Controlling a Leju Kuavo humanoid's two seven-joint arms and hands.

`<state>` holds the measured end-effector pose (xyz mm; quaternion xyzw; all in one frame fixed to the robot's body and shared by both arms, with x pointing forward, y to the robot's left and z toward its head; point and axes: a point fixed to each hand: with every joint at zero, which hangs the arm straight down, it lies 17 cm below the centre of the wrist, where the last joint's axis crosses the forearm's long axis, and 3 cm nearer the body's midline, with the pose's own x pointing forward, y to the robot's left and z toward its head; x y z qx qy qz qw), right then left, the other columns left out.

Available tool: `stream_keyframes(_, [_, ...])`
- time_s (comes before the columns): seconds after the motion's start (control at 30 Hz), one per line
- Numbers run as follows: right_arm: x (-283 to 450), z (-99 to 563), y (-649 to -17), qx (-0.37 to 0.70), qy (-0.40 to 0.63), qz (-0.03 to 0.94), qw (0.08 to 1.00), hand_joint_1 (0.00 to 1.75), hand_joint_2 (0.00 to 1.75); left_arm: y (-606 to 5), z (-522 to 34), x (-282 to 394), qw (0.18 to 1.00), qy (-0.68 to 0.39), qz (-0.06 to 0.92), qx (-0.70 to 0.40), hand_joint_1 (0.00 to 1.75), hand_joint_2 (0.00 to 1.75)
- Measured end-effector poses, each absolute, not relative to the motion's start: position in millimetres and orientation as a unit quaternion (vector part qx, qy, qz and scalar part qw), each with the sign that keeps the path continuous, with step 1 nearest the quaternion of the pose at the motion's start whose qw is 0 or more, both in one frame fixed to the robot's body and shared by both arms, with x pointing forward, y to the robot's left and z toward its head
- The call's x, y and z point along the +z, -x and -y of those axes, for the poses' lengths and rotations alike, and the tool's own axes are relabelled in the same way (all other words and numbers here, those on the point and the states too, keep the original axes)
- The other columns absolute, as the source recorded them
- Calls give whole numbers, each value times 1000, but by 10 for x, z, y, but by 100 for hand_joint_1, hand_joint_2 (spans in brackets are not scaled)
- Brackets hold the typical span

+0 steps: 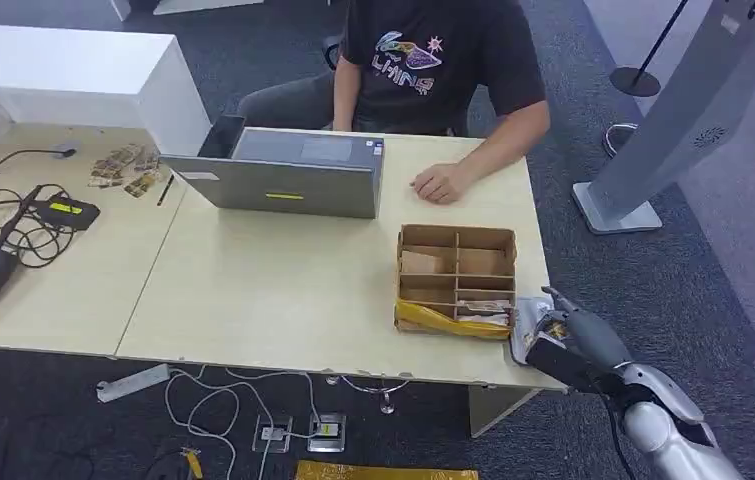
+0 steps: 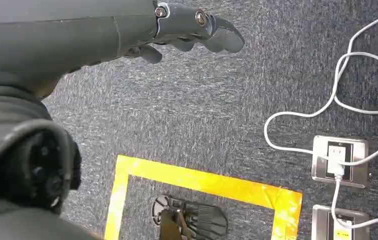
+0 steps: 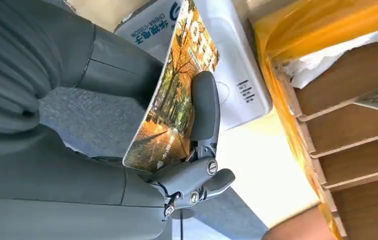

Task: Pass the card to the sensor for recognition and then transmit it.

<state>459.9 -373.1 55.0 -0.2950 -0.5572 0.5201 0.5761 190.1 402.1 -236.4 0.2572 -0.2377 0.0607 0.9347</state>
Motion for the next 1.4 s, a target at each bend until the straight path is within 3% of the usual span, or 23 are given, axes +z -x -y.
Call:
stream_keyframes(0.87, [443, 3829, -4630, 513, 303, 551, 584, 175, 175, -1892, -4010, -2368, 935, -258, 235, 63, 0, 0])
stream_keyframes(1.4, [630, 4309, -4729, 477, 346, 550, 592, 175, 175, -1923, -4025, -2356, 934, -258, 242, 48, 0, 0])
